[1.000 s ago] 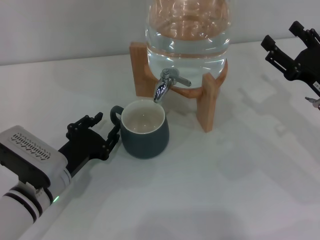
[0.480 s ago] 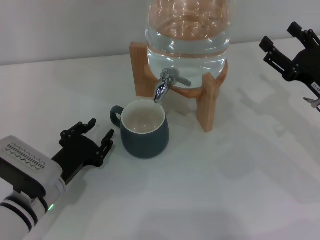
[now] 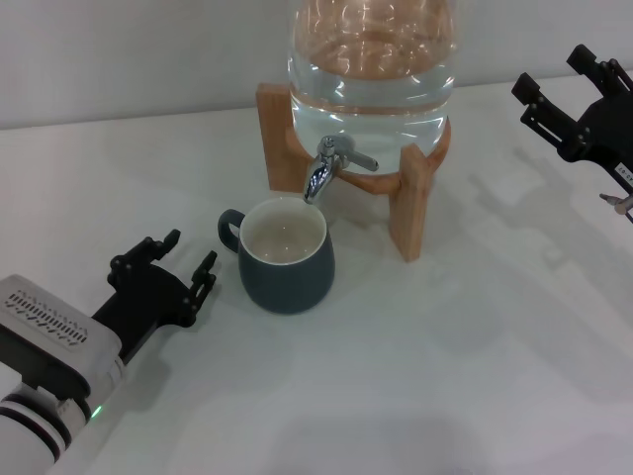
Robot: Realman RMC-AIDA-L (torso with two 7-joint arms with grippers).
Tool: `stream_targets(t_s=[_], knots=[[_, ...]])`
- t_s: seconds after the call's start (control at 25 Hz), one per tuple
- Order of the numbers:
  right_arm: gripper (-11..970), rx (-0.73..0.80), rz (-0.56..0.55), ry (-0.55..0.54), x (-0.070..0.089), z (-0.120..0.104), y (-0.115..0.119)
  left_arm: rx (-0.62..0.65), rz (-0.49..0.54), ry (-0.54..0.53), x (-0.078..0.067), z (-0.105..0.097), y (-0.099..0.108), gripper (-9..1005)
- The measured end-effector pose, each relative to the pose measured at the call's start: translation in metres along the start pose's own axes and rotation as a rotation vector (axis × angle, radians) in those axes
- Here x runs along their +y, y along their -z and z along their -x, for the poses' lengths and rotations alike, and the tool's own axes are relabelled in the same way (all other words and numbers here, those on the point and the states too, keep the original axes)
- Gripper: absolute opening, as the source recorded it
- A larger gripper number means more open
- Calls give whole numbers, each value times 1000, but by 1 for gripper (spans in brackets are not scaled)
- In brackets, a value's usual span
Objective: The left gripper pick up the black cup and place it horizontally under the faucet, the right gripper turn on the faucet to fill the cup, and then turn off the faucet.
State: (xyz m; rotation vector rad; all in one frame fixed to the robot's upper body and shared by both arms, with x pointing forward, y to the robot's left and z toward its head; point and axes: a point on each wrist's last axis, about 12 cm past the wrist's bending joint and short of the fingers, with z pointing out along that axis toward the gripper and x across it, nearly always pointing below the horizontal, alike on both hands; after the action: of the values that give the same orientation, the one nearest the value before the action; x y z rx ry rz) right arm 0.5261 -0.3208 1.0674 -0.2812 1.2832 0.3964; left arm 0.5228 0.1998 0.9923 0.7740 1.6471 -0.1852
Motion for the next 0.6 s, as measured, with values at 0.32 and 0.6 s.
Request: stream_targets(t_s=[0.32, 0.6], knots=[[860, -1, 0, 1, 0, 0, 0, -31, 54, -30, 3, 0, 6, 523], [860, 8, -6, 3, -1, -1, -1, -60, 96, -69, 5, 1, 11, 548]])
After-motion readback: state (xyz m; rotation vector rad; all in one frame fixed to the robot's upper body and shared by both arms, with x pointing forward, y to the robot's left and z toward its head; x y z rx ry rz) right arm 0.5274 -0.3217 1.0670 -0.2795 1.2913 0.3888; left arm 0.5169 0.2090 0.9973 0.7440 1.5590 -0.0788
